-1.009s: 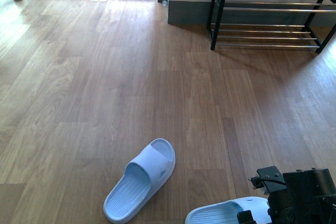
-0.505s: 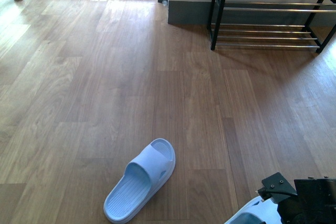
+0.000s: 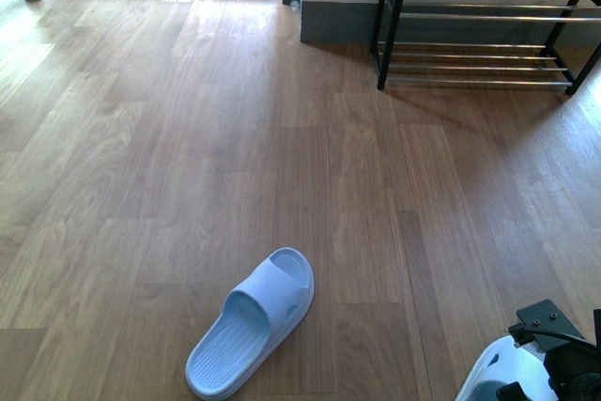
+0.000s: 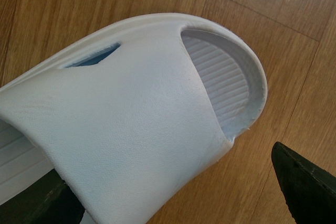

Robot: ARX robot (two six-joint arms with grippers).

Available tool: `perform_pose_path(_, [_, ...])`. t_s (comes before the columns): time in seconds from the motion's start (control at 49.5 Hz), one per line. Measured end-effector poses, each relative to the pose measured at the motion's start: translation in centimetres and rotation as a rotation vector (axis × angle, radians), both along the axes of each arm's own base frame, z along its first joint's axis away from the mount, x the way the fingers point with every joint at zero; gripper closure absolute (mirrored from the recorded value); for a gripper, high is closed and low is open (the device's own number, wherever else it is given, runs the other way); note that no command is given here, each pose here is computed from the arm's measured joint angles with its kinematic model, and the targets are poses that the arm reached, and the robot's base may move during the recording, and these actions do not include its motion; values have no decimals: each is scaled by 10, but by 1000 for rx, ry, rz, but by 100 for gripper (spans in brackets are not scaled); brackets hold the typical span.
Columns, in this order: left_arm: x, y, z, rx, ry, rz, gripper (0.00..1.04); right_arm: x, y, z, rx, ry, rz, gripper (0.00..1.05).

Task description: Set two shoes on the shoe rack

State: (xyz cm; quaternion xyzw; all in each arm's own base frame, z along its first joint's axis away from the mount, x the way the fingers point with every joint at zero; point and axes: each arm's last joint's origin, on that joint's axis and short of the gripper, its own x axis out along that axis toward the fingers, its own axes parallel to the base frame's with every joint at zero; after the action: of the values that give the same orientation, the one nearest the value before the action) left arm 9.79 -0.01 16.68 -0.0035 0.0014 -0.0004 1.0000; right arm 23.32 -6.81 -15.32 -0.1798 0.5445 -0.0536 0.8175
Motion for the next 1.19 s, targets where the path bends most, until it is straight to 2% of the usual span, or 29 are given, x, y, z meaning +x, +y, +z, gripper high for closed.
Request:
perform_pose_path(0.162, [0,0,0,0,0,0,9,9,-1,-3,-8,-22,3,9])
perform_pose_path(0.323, [0,0,0,0,0,0,9,10,-13,-8,-69,52,-22,9])
perform_pose_path(0.565, [0,0,0,0,0,0,9,14,-34,-8,5,144,-165,9])
perform_pose_path(0.787, [0,0,0,0,0,0,9,31,-45,-14,102,137,-300,10])
perform_pose_path(0.969, [0,0,0,0,0,0,9,35,-46,-16,160,103,-375,42])
perform_pose_path(1.191, [0,0,0,0,0,0,9,38,-44,-14,166,26,-377,66])
